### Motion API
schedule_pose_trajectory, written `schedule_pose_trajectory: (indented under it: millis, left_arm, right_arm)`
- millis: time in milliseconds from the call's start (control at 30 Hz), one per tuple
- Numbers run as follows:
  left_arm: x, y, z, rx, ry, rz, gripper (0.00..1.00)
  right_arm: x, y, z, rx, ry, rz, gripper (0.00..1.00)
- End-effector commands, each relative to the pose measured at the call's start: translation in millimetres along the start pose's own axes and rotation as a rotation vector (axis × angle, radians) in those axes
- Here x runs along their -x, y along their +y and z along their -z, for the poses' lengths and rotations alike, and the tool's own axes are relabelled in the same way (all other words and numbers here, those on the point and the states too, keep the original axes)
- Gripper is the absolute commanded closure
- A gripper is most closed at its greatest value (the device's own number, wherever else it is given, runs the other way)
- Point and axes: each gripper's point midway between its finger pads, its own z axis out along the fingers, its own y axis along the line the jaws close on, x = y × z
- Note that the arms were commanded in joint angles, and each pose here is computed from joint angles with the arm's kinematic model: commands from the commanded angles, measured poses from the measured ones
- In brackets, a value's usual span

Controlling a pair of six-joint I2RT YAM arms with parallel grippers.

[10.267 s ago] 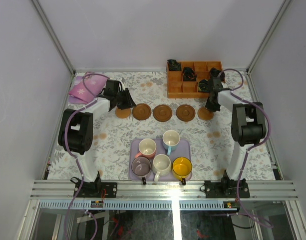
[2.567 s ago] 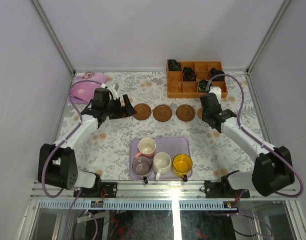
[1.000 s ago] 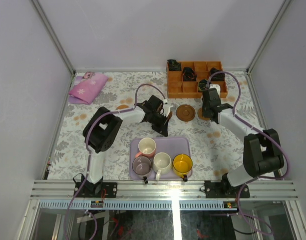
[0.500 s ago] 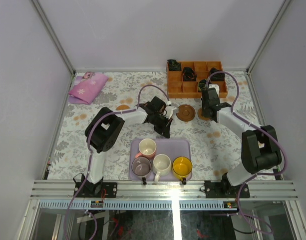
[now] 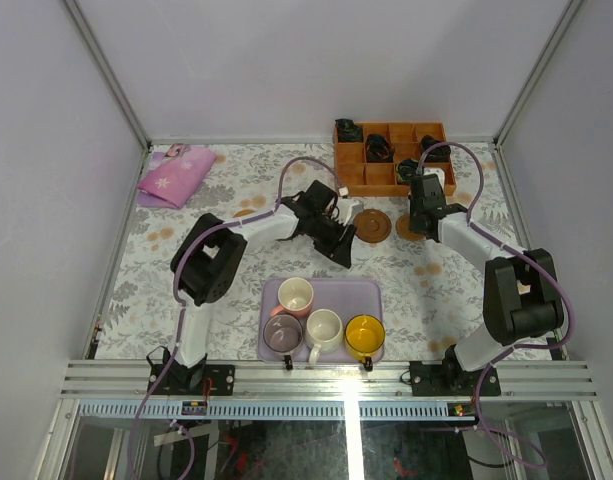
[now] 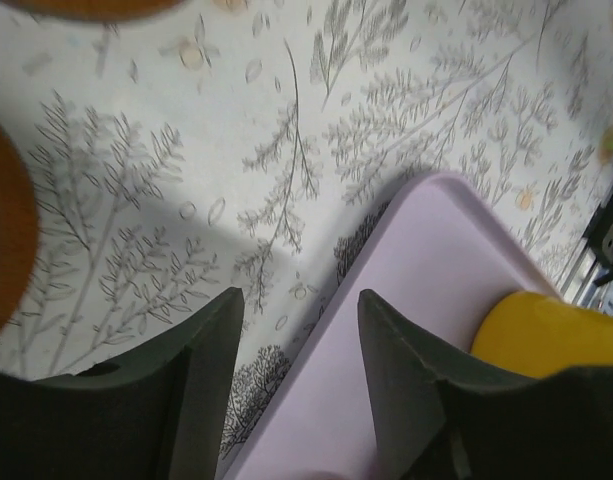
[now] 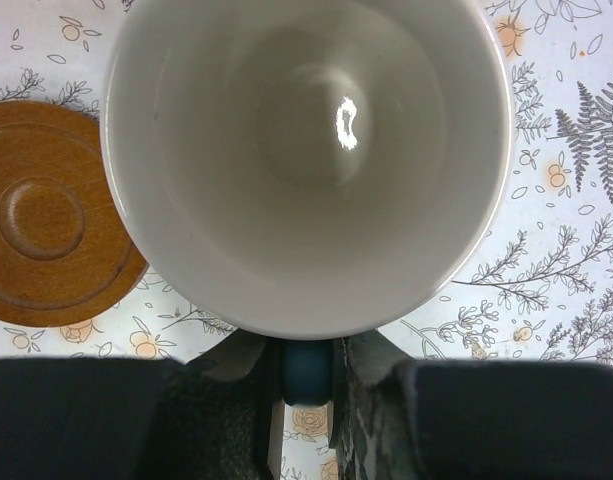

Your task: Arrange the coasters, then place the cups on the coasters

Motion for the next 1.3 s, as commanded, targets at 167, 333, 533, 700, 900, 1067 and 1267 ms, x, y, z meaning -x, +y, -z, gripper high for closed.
schedule_pose_trajectory:
  millis: [167,333,533,700,900,1067,1267]
  left_arm:
    - [58.6,9.5,51.7,0.139,-0.172,-0.021,0.41]
    - [78.4,18.6,97.6,0.188,-0.318,0.060,0.28]
    - [83.5,37.5,143.6,0.242,-0.464,0.149,0.23]
    - [77.3,49.7,159.5,0.283,-0.493,0.182,0.23]
    - [74.2,51.0,163.3,0.284,-0.497,0.196,0.23]
    - [77.5,51.7,166.7,0.289,-0.508,0.196,0.23]
    - [76.0,53.3,166.2,0.294,-0.502,0.199,0.22]
  right_arm:
    - [42.7,22.8,16.6,0.155,-0.137,-0.016,1.00]
    - [34.2,22.7,20.1,0.169,-0.144,-0.022,1.00]
    - [31.4,19.5,20.4,0.157,-0.145,-0.025,1.00]
    - [29.0,18.7,20.2,0.154,-0.142,-0.028,1.00]
    - [23.7,17.3,23.2,0.154,-0.132,-0.037,1.00]
    - [17.6,15.6,24.2,0.153,-0.120,-0.039,1.00]
    - [14.9,16.4,22.8,0.155,-0.115,-0.043,1.00]
